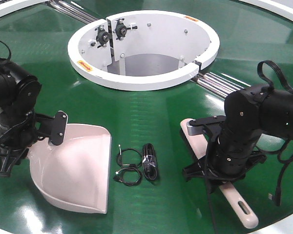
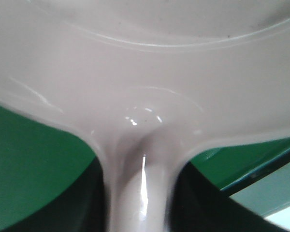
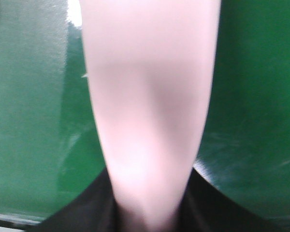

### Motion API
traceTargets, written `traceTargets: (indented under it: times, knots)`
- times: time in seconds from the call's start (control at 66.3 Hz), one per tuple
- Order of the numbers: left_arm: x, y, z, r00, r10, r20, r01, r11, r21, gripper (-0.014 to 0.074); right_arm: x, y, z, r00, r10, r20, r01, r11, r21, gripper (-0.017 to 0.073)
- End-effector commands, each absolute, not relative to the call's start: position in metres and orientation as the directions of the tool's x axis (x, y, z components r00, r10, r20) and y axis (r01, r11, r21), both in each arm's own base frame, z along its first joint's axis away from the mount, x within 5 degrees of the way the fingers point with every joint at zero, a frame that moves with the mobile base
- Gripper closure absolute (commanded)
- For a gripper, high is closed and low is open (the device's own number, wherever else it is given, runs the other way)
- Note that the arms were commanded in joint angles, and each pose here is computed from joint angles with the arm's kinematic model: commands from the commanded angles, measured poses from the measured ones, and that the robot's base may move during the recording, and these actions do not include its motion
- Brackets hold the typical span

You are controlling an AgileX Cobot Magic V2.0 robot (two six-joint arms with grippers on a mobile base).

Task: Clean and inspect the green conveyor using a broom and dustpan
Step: 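Move the brush with the right gripper over the cables toward the dustpan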

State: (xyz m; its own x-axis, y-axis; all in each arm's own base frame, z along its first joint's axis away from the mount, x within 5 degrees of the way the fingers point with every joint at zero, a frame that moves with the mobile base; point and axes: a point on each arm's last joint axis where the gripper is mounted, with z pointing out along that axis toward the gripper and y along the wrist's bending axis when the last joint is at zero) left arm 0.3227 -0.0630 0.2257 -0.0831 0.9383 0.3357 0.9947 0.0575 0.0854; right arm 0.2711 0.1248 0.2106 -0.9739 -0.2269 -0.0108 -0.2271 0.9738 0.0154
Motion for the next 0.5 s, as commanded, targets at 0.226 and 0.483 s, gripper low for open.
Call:
traceTargets:
  times: [0.226,0.483]
  knots:
    - [0.32,-0.061,0.246,-0.113,0.932,0.345,0.988,0.069,0.139,0.06,0.281,0.136,0.236,-0.989,-0.125,-0.075,-0.13,0.989,0.067,0.0564]
    - [0.32,-0.061,0.246,-0.113,0.932,0.345,0.988,0.069,0.139,0.06,0.29,0.166,0.235,-0.978,-0.207,-0.024,-0.208,0.977,0.037,0.0564]
